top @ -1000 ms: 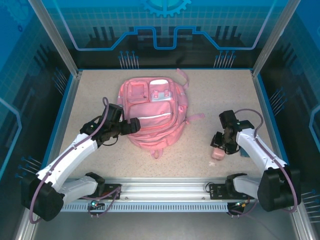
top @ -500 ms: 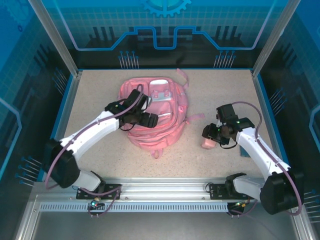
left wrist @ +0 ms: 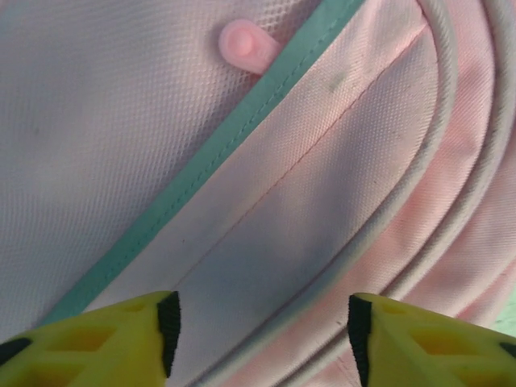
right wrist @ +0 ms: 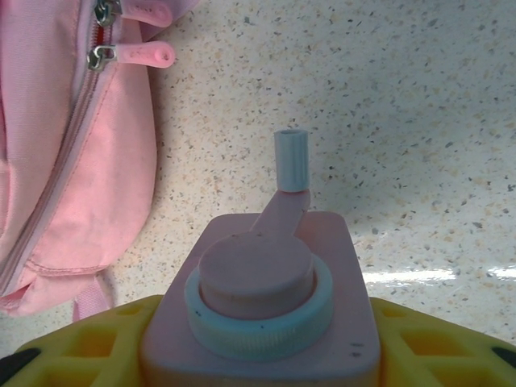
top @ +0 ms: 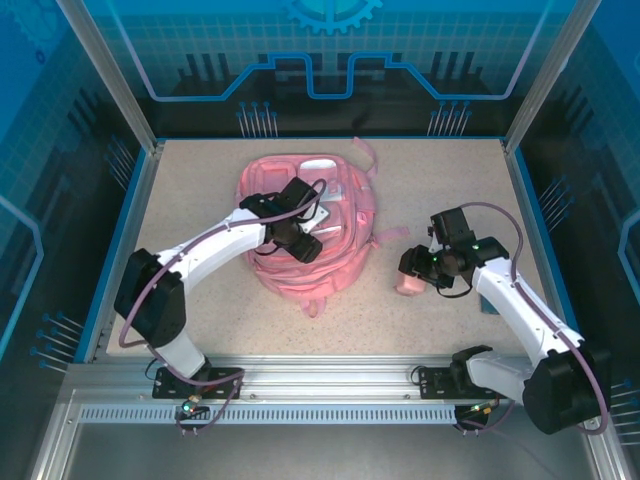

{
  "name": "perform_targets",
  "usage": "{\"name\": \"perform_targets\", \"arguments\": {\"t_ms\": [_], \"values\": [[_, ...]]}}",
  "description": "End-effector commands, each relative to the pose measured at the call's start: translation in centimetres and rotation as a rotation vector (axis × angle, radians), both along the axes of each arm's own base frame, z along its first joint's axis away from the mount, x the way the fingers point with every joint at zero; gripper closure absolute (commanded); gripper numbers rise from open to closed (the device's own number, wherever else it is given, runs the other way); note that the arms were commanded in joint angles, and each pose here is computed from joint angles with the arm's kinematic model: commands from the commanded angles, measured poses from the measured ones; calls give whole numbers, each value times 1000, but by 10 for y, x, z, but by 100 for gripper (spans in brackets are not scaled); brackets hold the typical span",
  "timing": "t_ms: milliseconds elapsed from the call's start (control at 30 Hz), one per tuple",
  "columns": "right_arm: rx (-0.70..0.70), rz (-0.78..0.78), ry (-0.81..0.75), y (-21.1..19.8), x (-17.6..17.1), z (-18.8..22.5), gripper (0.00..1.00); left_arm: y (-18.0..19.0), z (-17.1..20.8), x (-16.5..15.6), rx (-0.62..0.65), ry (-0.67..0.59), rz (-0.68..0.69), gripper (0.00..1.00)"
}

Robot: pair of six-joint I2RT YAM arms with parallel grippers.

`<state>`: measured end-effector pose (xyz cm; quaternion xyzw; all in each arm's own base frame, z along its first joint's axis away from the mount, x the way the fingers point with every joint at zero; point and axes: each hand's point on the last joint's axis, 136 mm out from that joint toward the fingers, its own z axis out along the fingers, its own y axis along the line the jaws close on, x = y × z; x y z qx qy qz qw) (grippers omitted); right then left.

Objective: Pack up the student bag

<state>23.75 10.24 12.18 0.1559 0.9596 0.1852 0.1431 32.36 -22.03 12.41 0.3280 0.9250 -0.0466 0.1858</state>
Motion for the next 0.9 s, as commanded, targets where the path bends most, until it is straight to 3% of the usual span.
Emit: {"name": "perform_targets", "arguments": {"t_ms": [0, 267, 400, 500, 567, 700, 867], "values": [[61, 21, -22, 12, -2, 7, 55, 0, -7, 8, 76, -14, -97, 44], [125, 14, -22, 17, -16, 17, 55, -5, -18, 18, 104, -30, -134, 45], [165, 25, -13, 23, -21, 21, 55, -10, -16, 5, 62, 11, -172, 32], [177, 40, -15, 25, -23, 23, 55, -8, -21, -3, 67, 38, -199, 28], [179, 46, -20, 26, -22, 23, 55, -6, -26, -2, 98, 30, -201, 29], [193, 52, -33, 29, -19, 24, 55, -1, -31, 10, 163, -12, -172, 42], [202, 65, -41, 32, -14, 26, 55, -5, -30, 17, 171, -27, -178, 46]]}}
